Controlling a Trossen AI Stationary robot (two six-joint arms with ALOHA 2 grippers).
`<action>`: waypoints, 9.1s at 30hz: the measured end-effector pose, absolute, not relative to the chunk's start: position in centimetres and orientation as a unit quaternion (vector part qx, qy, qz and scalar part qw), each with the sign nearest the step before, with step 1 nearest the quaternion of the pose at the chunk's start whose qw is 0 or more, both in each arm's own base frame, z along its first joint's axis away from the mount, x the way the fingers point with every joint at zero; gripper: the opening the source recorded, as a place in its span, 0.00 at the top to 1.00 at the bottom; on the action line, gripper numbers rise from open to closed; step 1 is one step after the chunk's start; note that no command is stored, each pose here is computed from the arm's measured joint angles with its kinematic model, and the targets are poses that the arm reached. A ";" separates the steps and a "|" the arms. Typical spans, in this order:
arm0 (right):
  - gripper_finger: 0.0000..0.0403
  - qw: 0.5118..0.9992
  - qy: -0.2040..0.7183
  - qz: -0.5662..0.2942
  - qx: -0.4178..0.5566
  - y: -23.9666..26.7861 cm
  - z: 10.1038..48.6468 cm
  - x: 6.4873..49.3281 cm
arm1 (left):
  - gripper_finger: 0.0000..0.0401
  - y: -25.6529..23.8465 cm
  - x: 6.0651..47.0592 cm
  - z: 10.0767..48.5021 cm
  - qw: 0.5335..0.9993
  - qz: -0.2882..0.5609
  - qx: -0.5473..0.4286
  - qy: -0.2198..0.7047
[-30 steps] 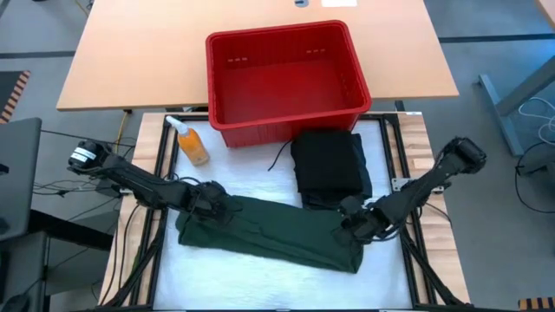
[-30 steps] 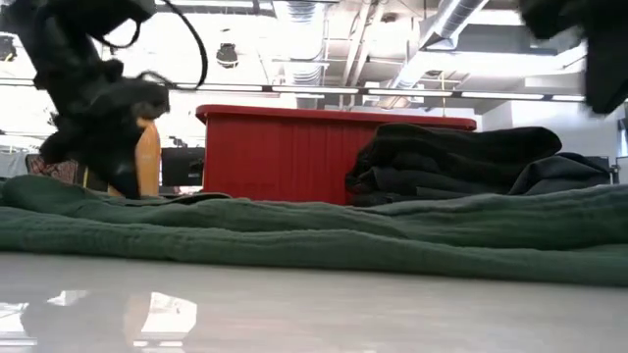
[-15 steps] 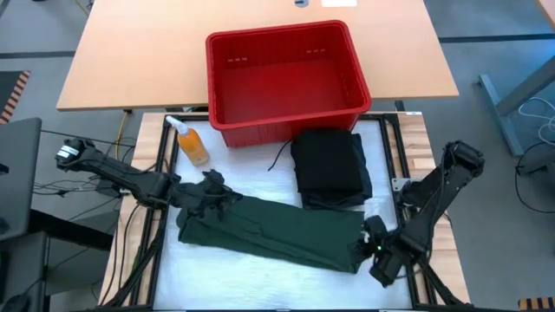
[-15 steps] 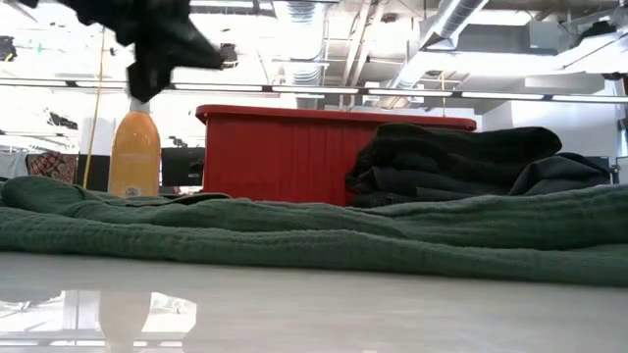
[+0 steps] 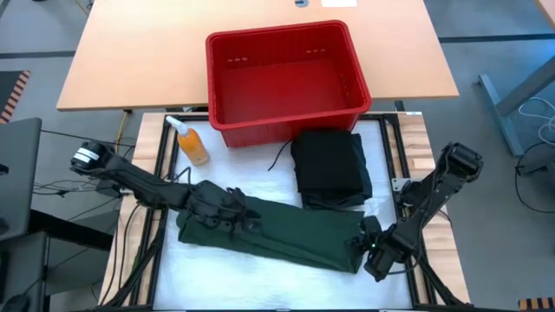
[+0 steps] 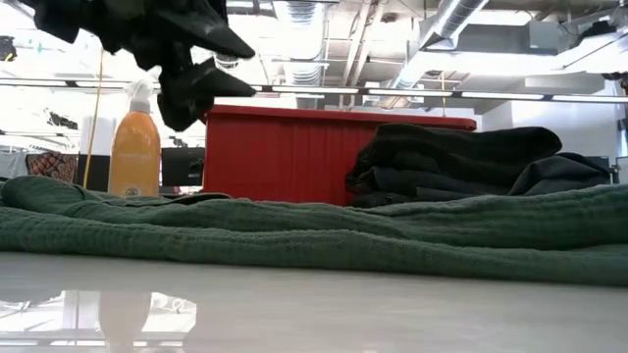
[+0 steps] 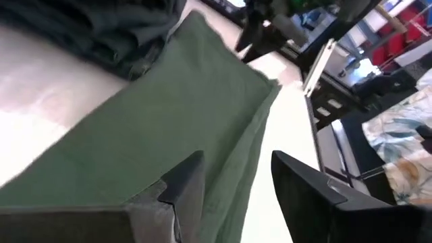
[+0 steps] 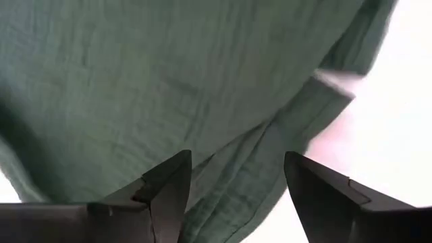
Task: Fold Laundry from Bin
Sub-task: Fold the green polo shirt
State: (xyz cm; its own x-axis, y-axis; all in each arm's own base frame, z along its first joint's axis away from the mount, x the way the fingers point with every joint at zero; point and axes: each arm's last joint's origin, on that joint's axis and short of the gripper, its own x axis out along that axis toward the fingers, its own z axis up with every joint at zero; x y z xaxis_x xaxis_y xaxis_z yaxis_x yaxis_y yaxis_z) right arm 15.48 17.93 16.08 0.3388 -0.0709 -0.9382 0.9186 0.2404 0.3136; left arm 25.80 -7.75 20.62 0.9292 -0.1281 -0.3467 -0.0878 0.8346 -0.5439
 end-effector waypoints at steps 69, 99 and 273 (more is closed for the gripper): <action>0.93 0.788 0.389 -0.077 0.470 18.8 42.2 13.6 | 0.61 -14.3 49.0 12.8 0.934 -0.097 -0.169 0.298; 0.93 0.840 0.375 -0.129 0.370 17.1 41.7 23.3 | 0.61 -8.3 35.1 35.1 0.869 0.161 0.045 0.466; 0.90 0.737 0.583 -0.034 0.339 16.3 25.5 30.5 | 0.61 -6.2 36.5 29.7 0.897 0.077 0.050 0.433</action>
State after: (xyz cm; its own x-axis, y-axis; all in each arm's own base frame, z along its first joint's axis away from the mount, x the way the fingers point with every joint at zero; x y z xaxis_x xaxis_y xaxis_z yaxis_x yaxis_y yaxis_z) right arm 30.52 16.33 25.50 0.3171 0.3457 -0.8831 0.4461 0.7673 0.4606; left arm 36.52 -6.23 29.70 0.6139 0.1817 -0.7682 -0.0952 0.9831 0.1564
